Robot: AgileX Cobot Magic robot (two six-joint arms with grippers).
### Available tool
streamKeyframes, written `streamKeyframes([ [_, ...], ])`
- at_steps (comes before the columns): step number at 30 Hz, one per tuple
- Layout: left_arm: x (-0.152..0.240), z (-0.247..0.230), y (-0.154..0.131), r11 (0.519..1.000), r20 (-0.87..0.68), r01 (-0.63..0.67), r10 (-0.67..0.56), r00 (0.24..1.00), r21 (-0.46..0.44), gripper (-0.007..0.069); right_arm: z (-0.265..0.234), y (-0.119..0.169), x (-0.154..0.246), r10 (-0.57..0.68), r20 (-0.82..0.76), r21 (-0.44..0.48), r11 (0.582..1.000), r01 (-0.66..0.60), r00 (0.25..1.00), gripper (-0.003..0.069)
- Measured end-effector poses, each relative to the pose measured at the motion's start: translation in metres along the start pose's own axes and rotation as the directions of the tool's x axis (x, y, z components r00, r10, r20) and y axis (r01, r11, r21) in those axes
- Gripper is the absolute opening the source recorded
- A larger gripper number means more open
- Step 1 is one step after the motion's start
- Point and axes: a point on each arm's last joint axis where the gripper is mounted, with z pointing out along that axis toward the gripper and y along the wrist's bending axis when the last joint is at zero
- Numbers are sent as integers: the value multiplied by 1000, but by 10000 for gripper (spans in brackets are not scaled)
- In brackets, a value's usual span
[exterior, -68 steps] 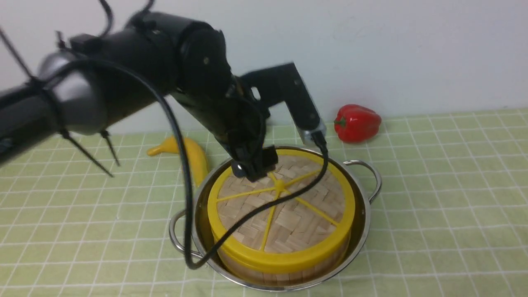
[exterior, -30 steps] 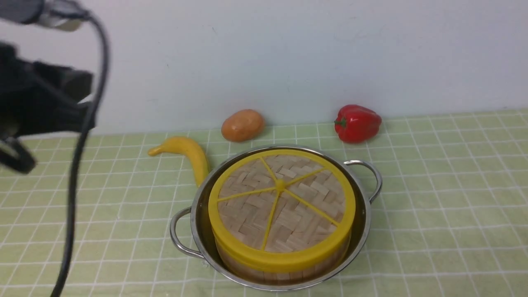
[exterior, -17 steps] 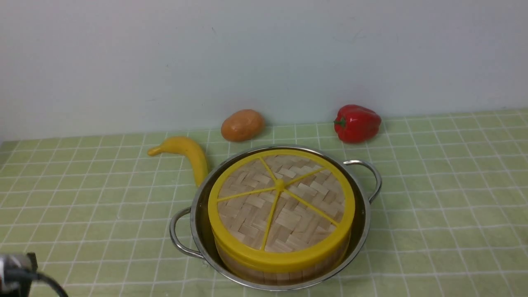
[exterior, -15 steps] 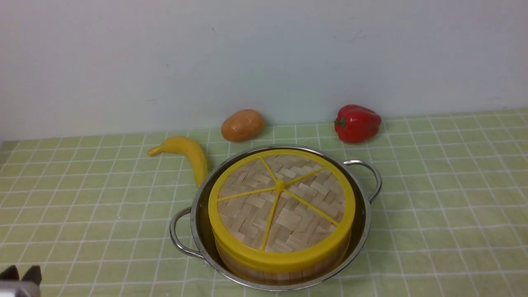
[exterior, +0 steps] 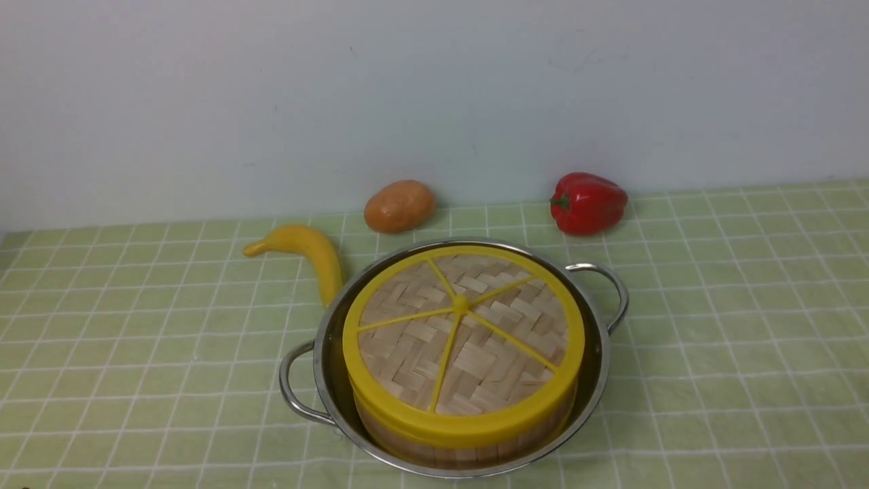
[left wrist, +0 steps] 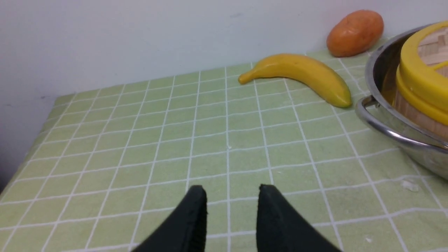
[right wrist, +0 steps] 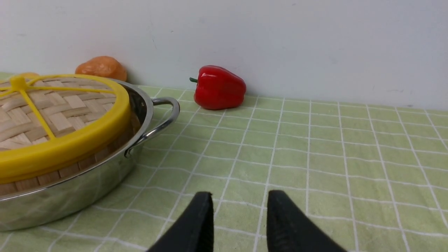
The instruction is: Place the steamer in the pot on the green tablecloth, and put the lid on the steamer.
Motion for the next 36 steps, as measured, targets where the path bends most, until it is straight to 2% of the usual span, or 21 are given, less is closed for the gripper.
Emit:
streamKeyframes([
  [7,0,0,0,999,-1,44,-44,999,2,211,0,0,0,0,0,0,1000,0,1000,242],
  [21,0,0,0,999,0,44,-44,999,2,242,0,0,0,0,0,0,1000,0,1000,242],
  [36,0,0,0,999,0,44,-44,999,2,243,0,0,0,0,0,0,1000,0,1000,242],
])
